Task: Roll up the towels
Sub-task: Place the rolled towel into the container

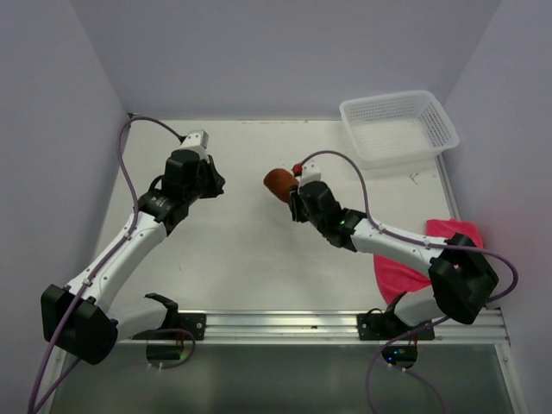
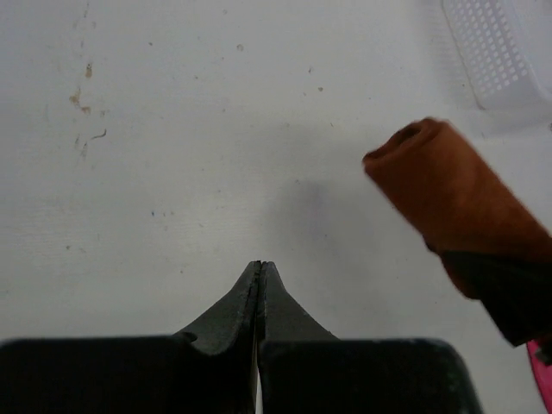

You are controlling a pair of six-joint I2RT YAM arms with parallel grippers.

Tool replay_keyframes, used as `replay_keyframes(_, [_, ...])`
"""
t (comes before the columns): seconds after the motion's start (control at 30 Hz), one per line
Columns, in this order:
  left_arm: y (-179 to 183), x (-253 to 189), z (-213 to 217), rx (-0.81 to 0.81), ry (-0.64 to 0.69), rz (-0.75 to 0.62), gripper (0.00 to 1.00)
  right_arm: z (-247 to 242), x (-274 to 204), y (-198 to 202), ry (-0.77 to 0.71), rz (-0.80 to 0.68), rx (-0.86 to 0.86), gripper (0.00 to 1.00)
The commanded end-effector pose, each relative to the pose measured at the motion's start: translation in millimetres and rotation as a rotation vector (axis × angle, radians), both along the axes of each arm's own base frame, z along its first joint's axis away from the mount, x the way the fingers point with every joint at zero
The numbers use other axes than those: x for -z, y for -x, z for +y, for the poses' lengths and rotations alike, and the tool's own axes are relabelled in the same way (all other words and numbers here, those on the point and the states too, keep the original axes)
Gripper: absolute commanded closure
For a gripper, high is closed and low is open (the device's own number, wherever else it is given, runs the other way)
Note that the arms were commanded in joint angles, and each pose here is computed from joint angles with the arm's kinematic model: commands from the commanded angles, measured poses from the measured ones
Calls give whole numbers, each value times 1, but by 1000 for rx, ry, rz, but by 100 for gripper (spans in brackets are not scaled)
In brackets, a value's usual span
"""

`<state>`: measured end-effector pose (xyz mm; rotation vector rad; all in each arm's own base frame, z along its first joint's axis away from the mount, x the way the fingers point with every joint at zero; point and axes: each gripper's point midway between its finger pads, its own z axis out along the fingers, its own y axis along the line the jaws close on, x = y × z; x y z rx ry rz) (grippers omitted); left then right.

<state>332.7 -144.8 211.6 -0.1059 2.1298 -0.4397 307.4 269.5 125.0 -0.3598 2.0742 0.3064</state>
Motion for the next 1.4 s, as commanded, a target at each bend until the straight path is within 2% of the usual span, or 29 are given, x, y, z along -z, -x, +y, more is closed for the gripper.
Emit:
replay_keyframes(0.0, [-6,-5,10,7,-74,-28,100,-30,-67,-52,-83,-91,75,100])
replay_keyframes(0.17, [-2,21,13,24,-103,19,100,-100,-119,-120,-111,-155,267,100])
replay_keyframes(0.4, [-6,27,16,32,-143,20,100,-181,-132,-189,-135,-163,473,100])
replay_keyframes(0.67, [-9,44,10,71,-148,71,100,-234,-87,-247,-81,-123,620,100])
replay_keyframes(0.7, [-9,46,10,72,-151,74,100,-239,-68,-254,-68,-96,636,100])
replay_keyframes(0.77, [-9,49,9,80,-151,82,100,-247,-59,-266,-60,-95,652,100])
replay_keyframes(0.8, [-8,50,8,84,-149,86,100,-250,-35,-272,-41,-58,656,100])
replay_keyframes(0.87, [-9,52,6,93,-145,92,100,-259,-31,-283,-42,-58,672,100])
replay_keyframes(1.13, [-9,59,-4,137,-115,121,100,-282,18,-292,16,26,707,100])
replay_keyframes(1.17, [-10,60,-4,138,-111,124,100,-282,23,-290,26,40,708,99])
replay_keyframes(1.27, [-9,60,-6,157,-97,127,100,-285,40,-284,62,83,710,72])
replay_keyframes(1.3, [-9,61,-6,158,-96,131,100,-285,43,-284,68,88,709,55])
replay_keyframes(1.37, [-8,63,-6,160,-97,133,100,-286,53,-281,78,113,710,46])
